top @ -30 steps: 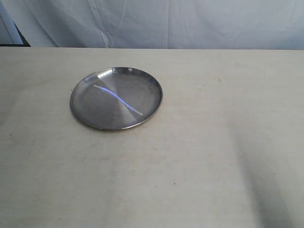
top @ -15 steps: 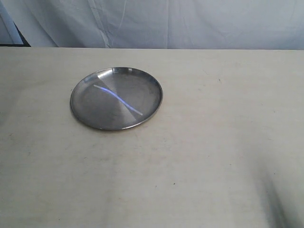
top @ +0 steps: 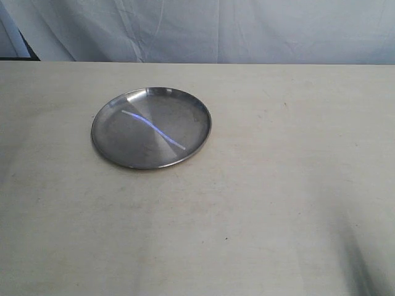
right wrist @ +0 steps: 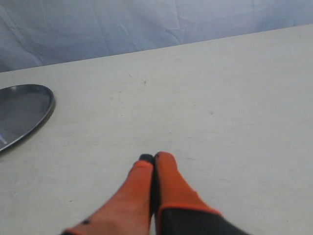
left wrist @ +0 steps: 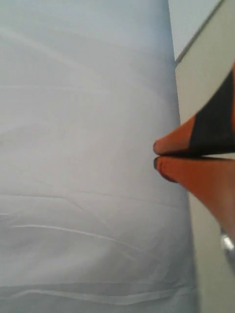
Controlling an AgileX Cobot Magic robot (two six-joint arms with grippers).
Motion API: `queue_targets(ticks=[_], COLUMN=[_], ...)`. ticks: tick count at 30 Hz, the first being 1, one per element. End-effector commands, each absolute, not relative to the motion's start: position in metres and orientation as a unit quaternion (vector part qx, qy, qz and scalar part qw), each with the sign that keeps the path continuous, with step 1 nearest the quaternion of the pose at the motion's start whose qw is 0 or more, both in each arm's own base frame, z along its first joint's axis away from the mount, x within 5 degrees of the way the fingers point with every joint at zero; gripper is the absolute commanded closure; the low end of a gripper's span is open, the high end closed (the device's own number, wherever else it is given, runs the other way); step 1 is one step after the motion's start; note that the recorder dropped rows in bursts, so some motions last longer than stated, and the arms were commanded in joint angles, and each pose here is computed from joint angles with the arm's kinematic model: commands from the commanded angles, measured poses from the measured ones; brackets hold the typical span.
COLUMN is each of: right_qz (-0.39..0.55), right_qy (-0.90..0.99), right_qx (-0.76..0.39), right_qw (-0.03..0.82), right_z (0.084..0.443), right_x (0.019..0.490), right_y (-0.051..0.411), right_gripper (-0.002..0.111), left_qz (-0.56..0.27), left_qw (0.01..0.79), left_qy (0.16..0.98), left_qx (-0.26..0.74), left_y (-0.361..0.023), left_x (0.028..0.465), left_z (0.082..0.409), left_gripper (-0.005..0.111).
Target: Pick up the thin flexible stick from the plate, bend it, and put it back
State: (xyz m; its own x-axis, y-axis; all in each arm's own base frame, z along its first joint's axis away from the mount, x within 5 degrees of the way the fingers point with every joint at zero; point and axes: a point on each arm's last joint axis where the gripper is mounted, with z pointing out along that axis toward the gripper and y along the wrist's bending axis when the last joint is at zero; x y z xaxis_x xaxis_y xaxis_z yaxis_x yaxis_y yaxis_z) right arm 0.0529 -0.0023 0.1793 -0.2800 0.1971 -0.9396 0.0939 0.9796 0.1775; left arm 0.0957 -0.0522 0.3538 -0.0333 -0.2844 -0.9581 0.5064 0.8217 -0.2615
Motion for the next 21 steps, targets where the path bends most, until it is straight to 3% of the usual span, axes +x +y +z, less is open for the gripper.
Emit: queue_targets(ticks=[1,4,10,18,21], right_qz=[0.043,0.043,0.043,0.043,0.043], right_qy=[0.796,0.796,0.796,0.794,0.794], right_qx=[0.093,0.093,0.093,0.093,0.093], right_qw=[0.597,0.597,0.597,0.599,0.599], right_z=[0.179,0.179,0.179,0.180,0.180], right_x=[0.053,0.053,0.053,0.053,0.053], right_y=[-0.003,-0.003,-0.003,-0.003,-0.003], right_gripper=[0.107,0.107,0.107,0.107,0.107], left_qz=[-0.387,-0.384,-0.305,-0.455,-0.478], left_qw=[0.634,0.648,0.729,0.694,0.684], left_qy=[0.663,0.650,0.608,0.541,0.526], left_qx=[-0.092,-0.102,0.074,-0.137,-0.165], left_y=[-0.039,-0.034,-0.044,-0.027,-0.025], left_x=[0.100,0.093,0.074,0.077,0.077], left_z=[0.322,0.308,0.318,0.332,0.332], left_gripper=[0.107,0.107,0.107,0.107,0.107])
